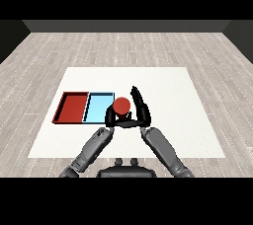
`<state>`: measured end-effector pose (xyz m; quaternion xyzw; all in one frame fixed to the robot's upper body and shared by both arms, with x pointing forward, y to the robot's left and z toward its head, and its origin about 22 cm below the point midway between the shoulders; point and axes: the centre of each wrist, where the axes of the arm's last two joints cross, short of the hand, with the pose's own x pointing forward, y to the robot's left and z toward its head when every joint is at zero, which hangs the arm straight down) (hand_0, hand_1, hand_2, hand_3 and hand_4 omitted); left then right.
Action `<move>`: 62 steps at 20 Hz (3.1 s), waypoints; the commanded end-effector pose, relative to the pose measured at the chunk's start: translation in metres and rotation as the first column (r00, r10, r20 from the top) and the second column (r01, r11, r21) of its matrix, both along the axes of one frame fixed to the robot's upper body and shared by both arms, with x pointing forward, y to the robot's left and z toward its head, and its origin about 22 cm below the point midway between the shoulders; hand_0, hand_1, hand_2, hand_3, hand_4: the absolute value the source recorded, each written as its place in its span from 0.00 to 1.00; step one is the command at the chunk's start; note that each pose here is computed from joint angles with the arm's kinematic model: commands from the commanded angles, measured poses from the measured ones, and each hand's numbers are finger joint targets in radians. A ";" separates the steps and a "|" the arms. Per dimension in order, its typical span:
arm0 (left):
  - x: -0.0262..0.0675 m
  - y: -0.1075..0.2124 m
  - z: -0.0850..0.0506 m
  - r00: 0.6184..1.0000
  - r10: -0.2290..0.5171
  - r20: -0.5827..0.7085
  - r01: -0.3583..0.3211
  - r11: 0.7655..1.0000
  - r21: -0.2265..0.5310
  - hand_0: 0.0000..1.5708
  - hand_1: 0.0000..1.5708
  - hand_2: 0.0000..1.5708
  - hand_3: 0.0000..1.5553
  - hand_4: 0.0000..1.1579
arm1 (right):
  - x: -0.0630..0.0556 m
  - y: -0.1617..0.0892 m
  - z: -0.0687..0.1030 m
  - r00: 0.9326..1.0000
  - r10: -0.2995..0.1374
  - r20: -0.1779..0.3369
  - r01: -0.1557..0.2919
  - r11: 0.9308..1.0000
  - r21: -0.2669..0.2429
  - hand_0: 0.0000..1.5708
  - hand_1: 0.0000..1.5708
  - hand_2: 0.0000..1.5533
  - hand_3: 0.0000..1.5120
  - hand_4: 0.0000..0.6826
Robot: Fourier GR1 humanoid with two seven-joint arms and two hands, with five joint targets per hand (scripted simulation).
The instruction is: Pick the red can and put it in the red box
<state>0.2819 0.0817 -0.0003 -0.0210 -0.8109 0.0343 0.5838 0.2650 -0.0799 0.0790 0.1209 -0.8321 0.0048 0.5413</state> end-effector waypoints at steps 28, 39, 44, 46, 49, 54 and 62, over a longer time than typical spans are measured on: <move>0.0565 0.256 0.032 0.856 0.497 -0.144 -0.373 0.786 0.493 1.00 1.00 0.99 0.96 0.96 | -0.044 -0.154 -0.041 0.977 -0.201 -0.070 0.204 0.978 0.034 0.00 0.00 0.00 0.00 0.00; 0.0410 0.329 -0.032 0.581 0.704 -0.409 -0.223 0.620 0.752 0.68 0.68 0.62 0.40 0.71 | -0.028 -0.158 -0.050 0.972 -0.224 -0.074 0.228 0.973 0.041 0.00 0.00 0.00 0.00 0.00; 0.0427 0.301 -0.060 0.517 0.689 -0.508 -0.131 0.650 0.749 0.59 0.59 0.56 0.00 0.62 | -0.018 -0.149 -0.061 0.967 -0.243 -0.079 0.246 0.969 0.037 0.00 0.00 0.00 0.00 0.00; 0.0385 0.314 -0.057 0.569 0.639 -0.518 -0.097 0.678 0.729 0.56 0.56 0.59 0.50 0.45 | -0.004 -0.161 -0.053 0.972 -0.223 -0.076 0.224 0.974 0.011 0.00 0.00 0.00 0.00 0.00; 0.0366 0.311 -0.063 0.528 0.618 -0.583 0.081 0.647 0.758 0.00 0.00 0.00 0.00 0.17 | -0.007 -0.152 -0.068 0.972 -0.223 -0.072 0.226 0.973 0.044 0.00 0.00 0.00 0.00 0.00; 0.0529 0.317 -0.041 0.574 0.623 -0.531 -0.159 0.721 0.675 0.00 0.00 0.00 0.00 0.00 | -0.004 -0.152 -0.065 0.975 -0.217 -0.052 0.219 0.975 0.032 0.00 0.00 0.00 0.00 0.00; 0.0905 0.273 -0.007 0.956 0.285 -0.077 -0.285 0.959 0.013 0.00 0.00 0.00 0.00 0.00 | -0.006 -0.156 -0.064 0.983 -0.178 -0.037 0.180 0.982 0.056 0.00 0.00 0.00 0.00 0.00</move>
